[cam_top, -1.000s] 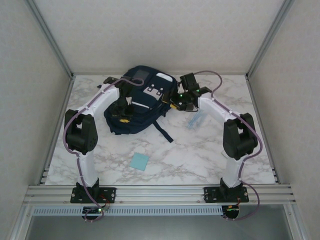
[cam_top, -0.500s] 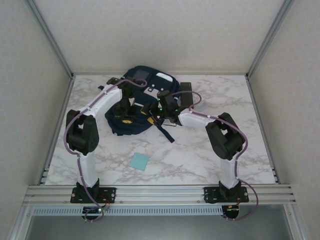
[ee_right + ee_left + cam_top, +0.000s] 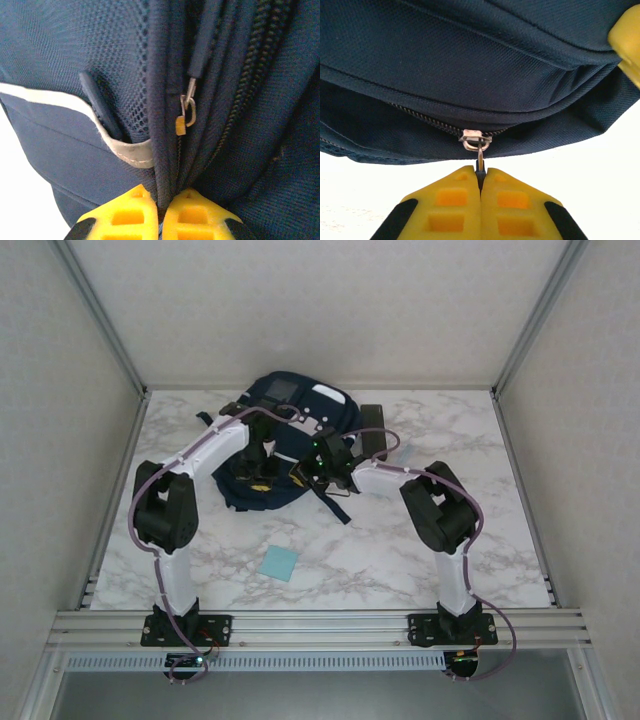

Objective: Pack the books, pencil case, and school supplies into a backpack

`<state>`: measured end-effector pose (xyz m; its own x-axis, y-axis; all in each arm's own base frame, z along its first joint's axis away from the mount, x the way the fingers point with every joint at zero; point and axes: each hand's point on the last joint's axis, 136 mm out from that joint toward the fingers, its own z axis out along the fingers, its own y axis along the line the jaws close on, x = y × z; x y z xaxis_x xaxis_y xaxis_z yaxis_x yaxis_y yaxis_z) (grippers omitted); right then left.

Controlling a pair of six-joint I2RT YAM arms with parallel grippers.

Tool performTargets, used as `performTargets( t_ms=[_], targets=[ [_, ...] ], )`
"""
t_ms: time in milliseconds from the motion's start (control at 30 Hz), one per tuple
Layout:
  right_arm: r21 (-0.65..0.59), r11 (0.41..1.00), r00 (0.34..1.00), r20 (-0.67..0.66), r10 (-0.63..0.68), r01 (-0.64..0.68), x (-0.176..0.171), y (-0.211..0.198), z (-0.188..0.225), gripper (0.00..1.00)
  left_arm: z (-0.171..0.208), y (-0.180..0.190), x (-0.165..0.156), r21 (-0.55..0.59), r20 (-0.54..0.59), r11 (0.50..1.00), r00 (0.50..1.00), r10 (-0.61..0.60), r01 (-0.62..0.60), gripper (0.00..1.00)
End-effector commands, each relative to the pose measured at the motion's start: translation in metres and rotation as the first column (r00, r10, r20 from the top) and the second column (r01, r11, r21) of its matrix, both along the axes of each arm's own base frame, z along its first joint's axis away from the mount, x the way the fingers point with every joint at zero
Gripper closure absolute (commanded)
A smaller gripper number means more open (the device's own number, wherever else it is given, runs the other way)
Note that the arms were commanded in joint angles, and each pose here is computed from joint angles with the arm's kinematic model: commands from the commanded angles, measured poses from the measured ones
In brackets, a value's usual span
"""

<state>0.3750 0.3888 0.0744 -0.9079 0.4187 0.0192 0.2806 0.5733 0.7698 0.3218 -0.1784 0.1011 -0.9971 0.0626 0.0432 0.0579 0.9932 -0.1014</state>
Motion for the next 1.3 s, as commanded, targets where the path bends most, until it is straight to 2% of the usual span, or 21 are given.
performTargets(
  t_ms=[0, 67, 167, 300, 433, 567, 667, 767, 967, 1167, 1267],
  targets=[
    [-0.072, 0.997, 0.977, 0.209, 0.042, -0.028, 0.039, -0.026, 0.034, 1.00, 0.015, 0.007, -0.034, -0.010, -0.084, 1.000, 0.996, -0.030, 0.029, 1.00],
    [-0.120, 0.986, 0.960, 0.240, 0.145, -0.118, 0.035, -0.032, 0.041, 1.00, 0.010, 0.017, -0.034, 0.024, -0.090, 0.999, 0.995, -0.035, 0.037, 1.00],
    [-0.207, 0.934, 0.914, 0.230, 0.335, -0.290, 0.021, -0.039, 0.040, 1.00, 0.001, 0.039, -0.026, 0.082, -0.095, 0.996, 0.995, -0.015, 0.023, 1.00],
    [-0.299, 0.817, 0.817, 0.163, 0.553, -0.493, -0.005, -0.051, 0.029, 1.00, -0.007, 0.066, -0.016, 0.137, -0.113, 0.991, 0.994, 0.005, 0.011, 1.00],
    [-0.379, 0.702, 0.714, 0.136, 0.687, -0.604, -0.022, -0.071, 0.023, 1.00, -0.013, 0.083, -0.011, 0.183, -0.130, 0.983, 0.991, 0.013, 0.011, 1.00],
    [-0.506, 0.558, 0.619, 0.057, 0.783, -0.658, -0.026, -0.102, 0.015, 1.00, -0.012, 0.084, -0.012, 0.178, -0.134, 0.984, 0.991, 0.008, 0.016, 1.00],
    [-0.604, 0.443, 0.543, 0.019, 0.839, -0.662, -0.018, -0.122, 0.009, 1.00, -0.006, 0.083, -0.016, 0.173, -0.125, 0.984, 0.992, -0.021, 0.043, 1.00],
    [-0.734, 0.321, 0.493, -0.022, 0.870, -0.599, 0.006, -0.143, 0.006, 1.00, -0.002, 0.073, -0.026, 0.127, -0.127, 0.990, 0.991, -0.052, 0.068, 1.00],
    [-0.848, 0.192, 0.435, -0.049, 0.899, -0.494, 0.053, -0.168, 0.019, 1.00, -0.010, 0.061, -0.043, 0.118, -0.154, 0.982, 0.980, -0.127, 0.146, 1.00],
    [-0.887, 0.012, 0.324, -0.156, 0.933, -0.462, 0.064, -0.185, 0.019, 1.00, -0.033, 0.079, -0.028, 0.191, -0.129, 0.966, 0.980, -0.153, 0.176, 1.00],
    [-0.889, -0.033, 0.286, -0.181, 0.941, -0.456, 0.068, -0.193, 0.017, 1.00, -0.039, 0.080, -0.019, 0.202, -0.112, 0.957, 0.976, -0.189, 0.209, 1.00]
  ],
)
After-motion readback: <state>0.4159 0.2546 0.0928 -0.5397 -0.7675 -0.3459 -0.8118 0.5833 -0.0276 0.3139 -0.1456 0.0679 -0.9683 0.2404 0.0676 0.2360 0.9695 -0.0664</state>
